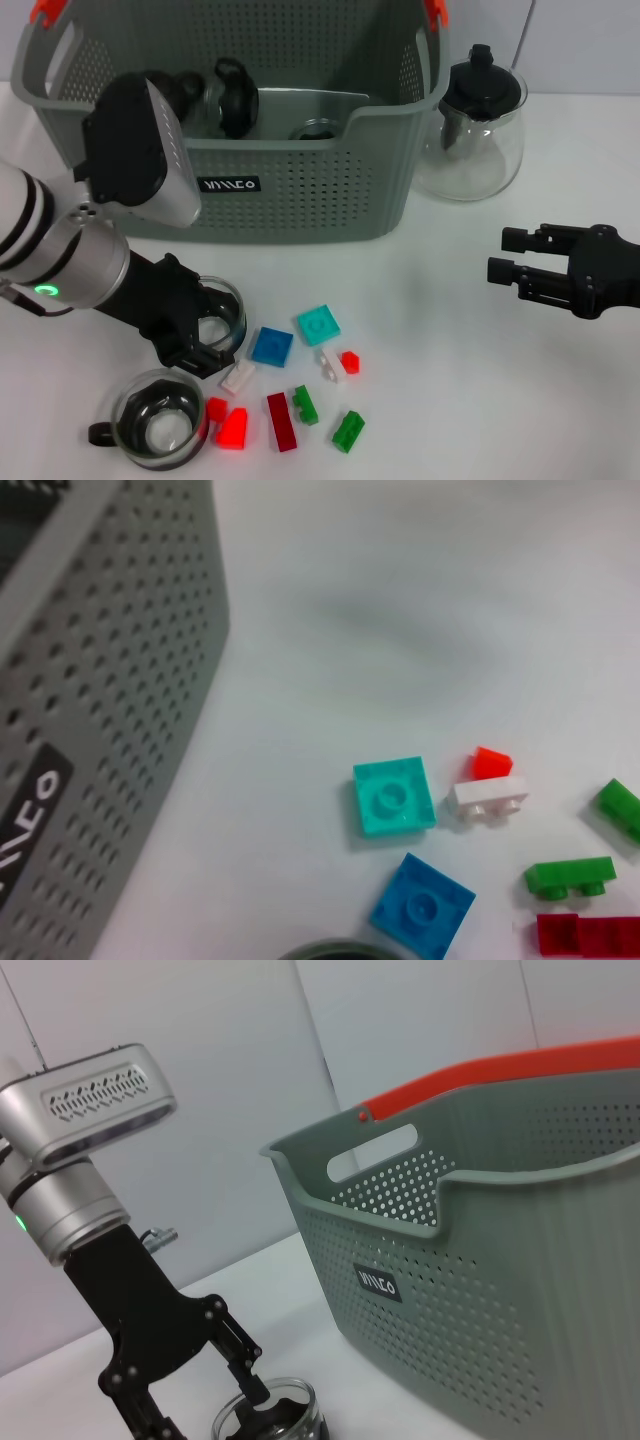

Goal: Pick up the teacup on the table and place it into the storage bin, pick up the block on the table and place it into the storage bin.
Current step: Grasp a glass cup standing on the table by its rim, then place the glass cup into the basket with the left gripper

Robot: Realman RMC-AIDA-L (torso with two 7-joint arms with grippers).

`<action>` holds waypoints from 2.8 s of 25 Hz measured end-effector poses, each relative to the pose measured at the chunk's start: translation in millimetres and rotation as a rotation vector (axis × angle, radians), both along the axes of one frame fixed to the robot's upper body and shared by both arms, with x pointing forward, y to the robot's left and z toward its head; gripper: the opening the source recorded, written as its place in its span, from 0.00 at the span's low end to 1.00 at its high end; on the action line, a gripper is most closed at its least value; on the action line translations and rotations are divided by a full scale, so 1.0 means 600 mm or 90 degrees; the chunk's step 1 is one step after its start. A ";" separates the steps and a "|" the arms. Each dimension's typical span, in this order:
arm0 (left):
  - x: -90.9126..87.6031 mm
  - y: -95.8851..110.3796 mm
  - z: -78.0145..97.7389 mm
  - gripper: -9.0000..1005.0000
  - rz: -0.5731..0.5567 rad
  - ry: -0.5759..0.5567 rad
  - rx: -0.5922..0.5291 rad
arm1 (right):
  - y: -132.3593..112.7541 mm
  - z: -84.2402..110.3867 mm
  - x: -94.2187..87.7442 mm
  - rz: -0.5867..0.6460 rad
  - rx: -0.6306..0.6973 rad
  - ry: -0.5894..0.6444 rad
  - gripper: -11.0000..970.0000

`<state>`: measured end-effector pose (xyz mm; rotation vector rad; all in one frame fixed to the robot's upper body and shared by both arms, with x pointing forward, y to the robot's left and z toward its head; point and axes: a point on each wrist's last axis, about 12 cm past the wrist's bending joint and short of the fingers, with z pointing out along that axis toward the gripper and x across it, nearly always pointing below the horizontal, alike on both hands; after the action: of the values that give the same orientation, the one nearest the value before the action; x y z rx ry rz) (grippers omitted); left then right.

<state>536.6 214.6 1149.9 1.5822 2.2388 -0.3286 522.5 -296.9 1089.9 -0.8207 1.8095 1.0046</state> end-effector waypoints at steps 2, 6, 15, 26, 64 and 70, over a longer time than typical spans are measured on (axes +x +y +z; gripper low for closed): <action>0.001 -0.003 -0.003 0.78 0.001 0.002 -0.001 | 0.001 0.000 0.001 0.001 0.000 0.000 0.58; 0.009 -0.010 -0.017 0.72 0.024 0.014 -0.002 | 0.002 0.001 0.001 0.003 0.001 -0.001 0.58; 0.017 -0.026 -0.031 0.61 0.078 0.033 0.020 | 0.004 0.004 0.006 0.005 -0.001 -0.005 0.58; 0.011 -0.057 -0.034 0.61 0.123 0.053 0.058 | 0.005 0.006 0.008 0.007 -0.001 -0.007 0.58; -0.003 0.147 0.075 0.04 -0.005 0.129 -0.607 | -0.001 0.007 0.007 0.000 0.005 -0.007 0.58; 0.011 0.166 0.116 0.04 0.024 -0.002 -0.768 | 0.002 0.007 0.011 0.004 0.002 -0.011 0.59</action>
<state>543.3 314.5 1219.5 0.8346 1.4623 -1.3274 528.8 -295.7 1094.0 -0.8310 1.7918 1.0019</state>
